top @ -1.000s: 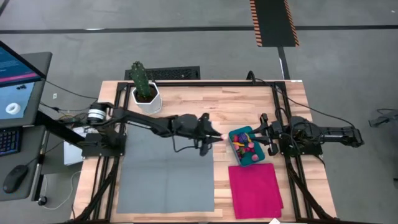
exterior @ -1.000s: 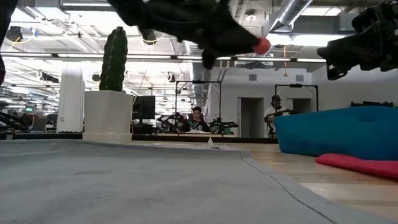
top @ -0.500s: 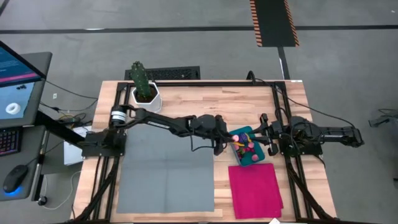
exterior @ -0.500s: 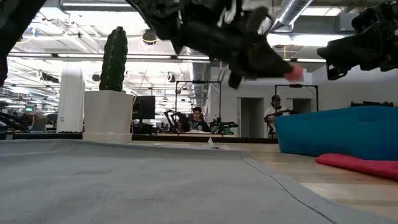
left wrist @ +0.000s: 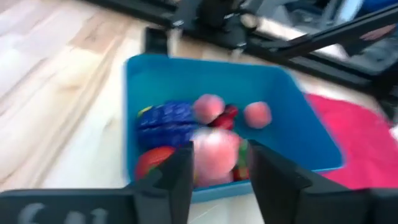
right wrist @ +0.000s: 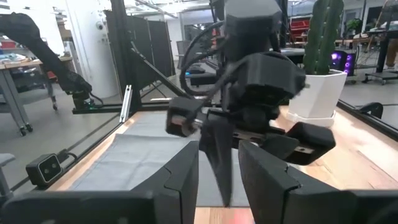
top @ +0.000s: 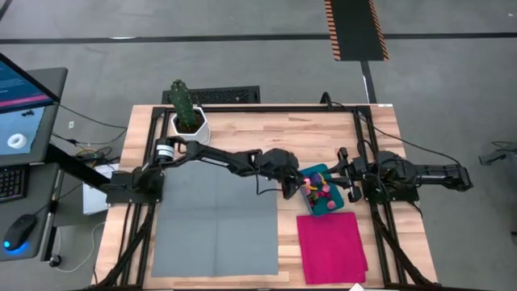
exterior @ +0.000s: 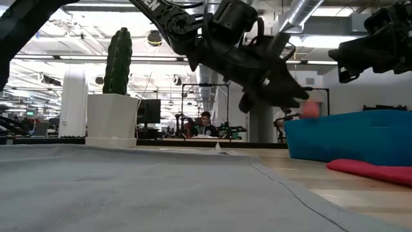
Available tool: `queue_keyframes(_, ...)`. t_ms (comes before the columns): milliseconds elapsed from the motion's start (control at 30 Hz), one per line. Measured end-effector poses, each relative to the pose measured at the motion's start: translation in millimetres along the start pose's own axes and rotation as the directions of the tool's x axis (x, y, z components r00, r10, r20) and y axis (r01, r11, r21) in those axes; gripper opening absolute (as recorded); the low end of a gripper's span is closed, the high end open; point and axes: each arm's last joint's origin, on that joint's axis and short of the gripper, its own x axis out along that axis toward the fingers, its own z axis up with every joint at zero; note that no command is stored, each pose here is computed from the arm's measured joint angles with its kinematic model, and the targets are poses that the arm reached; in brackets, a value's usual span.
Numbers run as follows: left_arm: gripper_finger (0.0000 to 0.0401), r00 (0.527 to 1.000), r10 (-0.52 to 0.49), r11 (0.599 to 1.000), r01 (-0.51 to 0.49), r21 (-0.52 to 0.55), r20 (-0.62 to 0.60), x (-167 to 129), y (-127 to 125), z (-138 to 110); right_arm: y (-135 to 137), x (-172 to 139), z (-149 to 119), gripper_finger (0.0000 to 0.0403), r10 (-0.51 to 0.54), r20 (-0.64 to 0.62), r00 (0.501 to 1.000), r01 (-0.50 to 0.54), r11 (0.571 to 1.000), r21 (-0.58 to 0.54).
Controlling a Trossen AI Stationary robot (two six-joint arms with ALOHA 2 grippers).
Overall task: Pick and placing Produce into tupperware
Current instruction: Put the pink peach into the blue bin, then return to Home Position
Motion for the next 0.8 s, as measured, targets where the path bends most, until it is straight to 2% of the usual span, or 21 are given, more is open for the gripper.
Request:
queue_keyframes(67, 0.0152, 0.999, 0.032, 0.999, -0.032, -0.003, -0.013, -0.2, 1.6, -1.5, 0.0, 0.0, 0.0, 0.0139, 0.000, 0.000, 1.000, 0.000, 1.000, 0.000)
queue_keyframes(200, 0.0194, 0.999, 0.035, 0.999, -0.035, 0.009, 0.021, -0.3, 1.8, 1.6, 0.0, 0.0, 0.0, 0.0137, 0.000, 0.000, 1.000, 0.000, 1.000, 0.000)
queue_keyframes(367, 0.0216, 0.999, 0.023, 0.997, -0.026, 0.078, 0.044, -9.5, 0.2, 13.0, 0.0, 0.0, 0.0, 0.0139, 0.000, 0.000, 1.000, 0.000, 1.000, 0.000)
queue_keyframes(533, 0.0216, 0.988, -0.007, 0.987, -0.017, 0.158, 0.153, -41.7, -17.6, 48.1, 0.0, 0.0, 0.0, 0.0137, 0.000, 0.000, 1.000, 0.000, 1.000, 0.000)
queue_keyframes(633, 0.0215, 0.981, -0.083, 0.967, 0.037, 0.250, 0.174, -69.6, -31.8, 59.5, 0.0, 0.0, -0.1, 0.0137, 0.000, 0.000, 1.000, 0.000, 1.000, 0.000)
queue_keyframes(800, 0.0215, 0.961, -0.113, 0.959, 0.040, 0.279, 0.251, -128.2, -42.3, 66.4, 0.0, 0.0, 0.0, 0.0139, 0.000, 0.000, 1.000, 0.000, 1.000, 0.000)
